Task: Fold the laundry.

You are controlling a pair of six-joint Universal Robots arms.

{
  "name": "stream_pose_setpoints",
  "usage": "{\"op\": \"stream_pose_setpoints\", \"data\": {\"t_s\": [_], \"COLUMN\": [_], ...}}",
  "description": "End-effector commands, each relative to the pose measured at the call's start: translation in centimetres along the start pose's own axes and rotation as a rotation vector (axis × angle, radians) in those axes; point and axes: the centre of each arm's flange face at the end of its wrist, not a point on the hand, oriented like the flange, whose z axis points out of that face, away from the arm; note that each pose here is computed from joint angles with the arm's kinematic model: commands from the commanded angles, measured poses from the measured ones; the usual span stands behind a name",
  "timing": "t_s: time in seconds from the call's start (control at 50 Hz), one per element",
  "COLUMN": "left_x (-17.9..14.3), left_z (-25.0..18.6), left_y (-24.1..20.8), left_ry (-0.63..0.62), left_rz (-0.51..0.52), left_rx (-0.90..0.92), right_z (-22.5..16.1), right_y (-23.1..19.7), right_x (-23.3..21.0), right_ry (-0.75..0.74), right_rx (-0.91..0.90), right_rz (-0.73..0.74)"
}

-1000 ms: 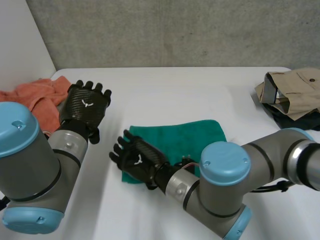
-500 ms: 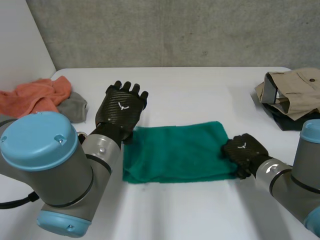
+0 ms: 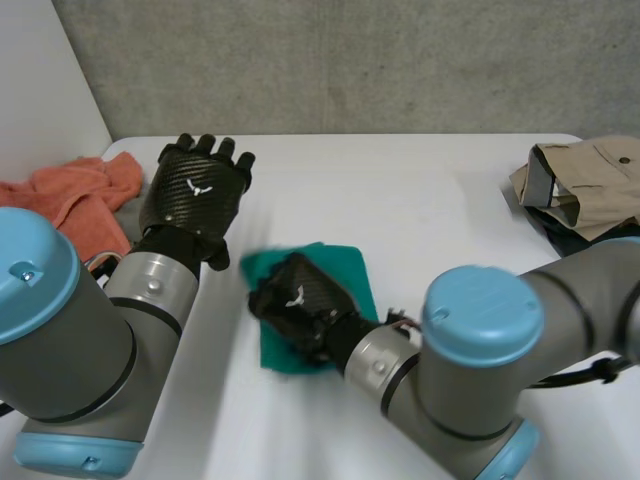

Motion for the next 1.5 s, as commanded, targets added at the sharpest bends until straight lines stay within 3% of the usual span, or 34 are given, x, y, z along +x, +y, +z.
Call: {"op": "stream_pose_setpoints", "data": {"t_s": [0.02,0.1,0.18,0.28,0.36,0.46,0.54,0.64,0.78,0.9,1.02,1.1,1.24,1.5], "left_x": [0.2,0.5,2.2,5.3,6.6,7.9,8.5,8.4,6.6,3.6,1.9,2.2,1.7,2.0], "left_z": [0.2,0.5,0.5,-0.5,-1.0,-1.8,-2.1,-1.8,-0.7,0.1,0.5,0.8,1.3,1.2], "left_y": [-0.1,-0.7,-1.0,0.5,3.0,6.1,7.6,8.9,8.0,1.9,-1.9,-2.4,-2.1,-2.1], "left_ry": [0.005,0.016,0.067,0.165,0.196,0.227,0.225,0.218,0.19,0.117,0.118,0.201,0.229,0.241], "left_rz": [-0.08,-0.153,-0.23,-0.262,-0.283,-0.249,-0.22,-0.154,-0.081,-0.132,-0.171,-0.177,-0.191,-0.2], "left_rx": [0.004,0.024,0.027,-0.095,-0.231,-0.378,-0.444,-0.484,-0.435,-0.236,-0.088,-0.049,-0.041,-0.04], "right_z": [-0.3,-2.2,-3.1,-2.6,-1.1,0.0,0.7,0.7,-0.2,-1.7,-3.6,-4.4,-3.6,0.7], "right_y": [0.4,0.6,1.6,1.5,3.8,5.6,7.3,7.9,6.4,3.9,2.1,2.6,3.5,6.2], "right_x": [3.1,9.4,11.1,11.3,10.2,9.4,8.6,8.5,10.6,10.8,6.7,3.5,-0.3,-0.3], "right_ry": [0.167,0.34,0.354,0.28,0.219,0.167,0.147,0.144,0.257,0.338,0.298,0.232,0.143,0.173], "right_rx": [-0.057,-0.04,-0.076,-0.111,-0.224,-0.305,-0.352,-0.383,-0.389,-0.275,-0.18,-0.175,-0.144,-0.087], "right_rz": [0.136,0.368,0.537,0.638,0.691,0.725,0.687,0.538,0.38,0.3,0.262,0.269,0.251,0.114]}}
